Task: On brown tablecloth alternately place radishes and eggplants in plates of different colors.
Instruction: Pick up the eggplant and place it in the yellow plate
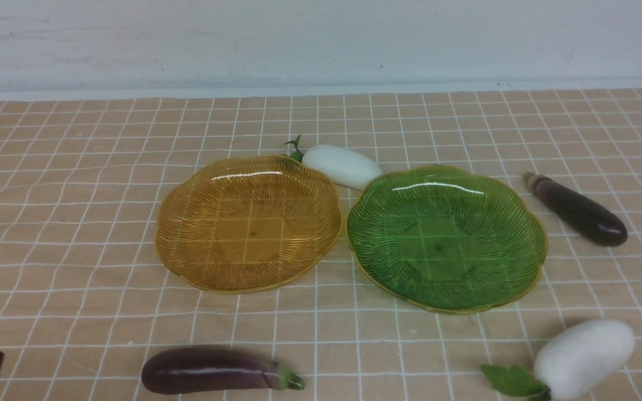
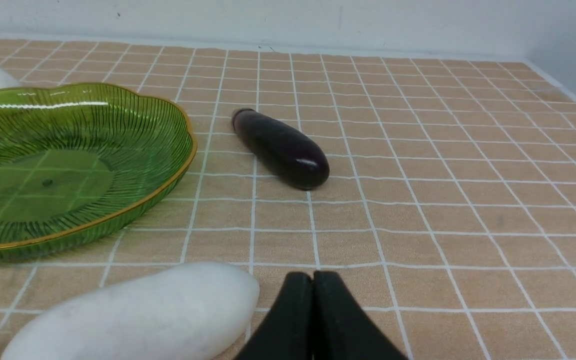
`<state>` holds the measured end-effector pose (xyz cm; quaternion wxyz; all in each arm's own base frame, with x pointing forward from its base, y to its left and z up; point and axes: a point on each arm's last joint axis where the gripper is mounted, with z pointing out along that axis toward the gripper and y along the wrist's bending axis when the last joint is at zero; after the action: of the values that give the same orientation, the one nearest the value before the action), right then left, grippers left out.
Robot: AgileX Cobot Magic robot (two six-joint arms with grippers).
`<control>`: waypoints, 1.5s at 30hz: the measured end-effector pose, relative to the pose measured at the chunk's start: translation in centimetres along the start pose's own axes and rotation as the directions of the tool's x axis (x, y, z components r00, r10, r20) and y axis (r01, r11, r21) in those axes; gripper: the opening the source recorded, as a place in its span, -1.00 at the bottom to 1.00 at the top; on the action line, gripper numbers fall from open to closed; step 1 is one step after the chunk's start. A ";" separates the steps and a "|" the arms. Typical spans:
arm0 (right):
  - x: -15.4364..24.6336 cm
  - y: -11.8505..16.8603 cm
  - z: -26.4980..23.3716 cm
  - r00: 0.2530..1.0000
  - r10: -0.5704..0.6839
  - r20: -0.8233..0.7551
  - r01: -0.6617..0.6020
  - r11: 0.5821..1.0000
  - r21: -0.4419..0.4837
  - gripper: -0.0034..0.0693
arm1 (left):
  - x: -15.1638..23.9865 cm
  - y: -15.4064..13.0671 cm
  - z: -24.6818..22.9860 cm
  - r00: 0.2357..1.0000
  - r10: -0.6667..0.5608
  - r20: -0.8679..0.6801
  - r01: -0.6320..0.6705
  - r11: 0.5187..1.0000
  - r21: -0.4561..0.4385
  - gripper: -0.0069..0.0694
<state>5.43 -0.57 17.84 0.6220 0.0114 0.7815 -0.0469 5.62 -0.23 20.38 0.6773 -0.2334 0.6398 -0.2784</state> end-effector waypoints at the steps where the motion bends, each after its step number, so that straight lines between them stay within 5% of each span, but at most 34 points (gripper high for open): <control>1: 0.0 0.0 0.0 1.000 0.000 0.001 0.000 1.000 0.000 -0.95 | -0.4 0.0 0.0 0.999 -0.022 0.040 0.022 1.000 0.003 -0.83; 4: -0.1 0.0 0.0 1.000 0.008 0.007 -0.008 1.000 -0.003 -0.95 | -1.6 0.0 -0.1 0.984 -0.063 0.167 0.062 0.998 0.013 -0.83; 8: -1.1 0.3 -0.1 0.967 0.228 0.118 -0.223 0.973 -0.055 -0.95 | -4.5 -2.8 -0.8 0.969 -0.078 0.233 0.056 0.993 0.099 -0.83; 9: -1.5 0.3 -0.1 0.942 0.302 0.146 -0.285 0.950 -0.128 -0.95 | -5.1 -3.7 -1.0 0.972 -0.058 0.227 0.031 0.992 0.119 -0.83; 10: -1.8 0.3 -0.2 0.908 0.382 0.172 -0.370 0.924 -0.101 -0.95 | -5.7 -4.6 -1.1 0.977 -0.022 0.212 -0.006 0.991 0.131 -0.83; 14: -3.1 -0.2 -0.5 0.681 0.684 0.262 -0.649 0.729 -0.217 -0.95 | -7.1 -7.5 -0.3 0.983 0.178 0.043 -0.182 0.975 0.130 -0.83; 17: -3.4 -0.5 -0.7 0.589 0.759 0.278 -0.718 0.649 -0.252 -0.95 | -6.7 -8.7 1.9 0.928 0.289 -0.236 -0.278 0.957 0.081 -0.83; 19: -3.4 -0.5 -0.7 0.579 0.766 0.280 -0.724 0.641 -0.255 -0.95 | -6.1 -8.7 3.5 0.848 0.322 -0.420 -0.311 0.945 0.096 -0.83; 21: -3.4 -0.5 -0.7 0.576 0.768 0.279 -0.726 0.638 -0.256 -0.95 | -5.2 -8.4 5.0 0.709 0.356 -0.609 -0.366 0.924 0.113 -0.83; 24: -3.4 -0.6 -0.7 0.569 0.771 0.287 -0.729 0.634 -0.259 -0.95 | -2.9 -7.0 7.9 0.388 0.409 -0.826 -0.436 0.871 0.226 -0.83; 28: -4.5 0.0 -1.2 0.595 0.778 0.201 -0.723 0.627 -0.288 -0.95 | -1.2 -5.5 9.6 0.143 0.521 -0.841 -0.452 0.791 0.413 -0.83; 30: -6.6 0.5 -2.1 0.644 0.748 0.160 -0.681 0.656 -0.325 -0.95 | -0.4 -5.0 10.1 0.048 0.590 -0.806 -0.426 0.742 0.517 -0.83; 34: -11.0 1.4 -3.0 0.801 0.598 0.024 -0.555 0.757 -0.345 -0.95 | -0.1 -5.7 11.0 0.044 0.639 -0.768 -0.371 0.724 0.581 -0.83; 39: -15.1 3.2 -1.7 0.924 0.272 -0.270 -0.363 0.847 -0.388 -0.95 | -0.5 -10.5 13.9 0.024 0.758 -0.651 -0.349 0.617 0.705 -0.83; 42: -15.5 3.8 -0.4 0.915 0.144 -0.377 -0.307 0.856 -0.417 -0.95 | 0.3 -12.2 15.3 -0.023 0.808 -0.589 -0.367 0.541 0.757 -0.83; 45: -15.1 4.4 0.5 0.891 0.093 -0.445 -0.311 0.838 -0.448 -0.95 | 2.6 -12.6 16.7 -0.156 0.834 -0.530 -0.355 0.453 0.818 -0.81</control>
<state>9.65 4.39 32.19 0.4284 -0.0589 0.8716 0.2311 21.31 -11.93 28.10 0.2230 0.4658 0.8488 -0.1130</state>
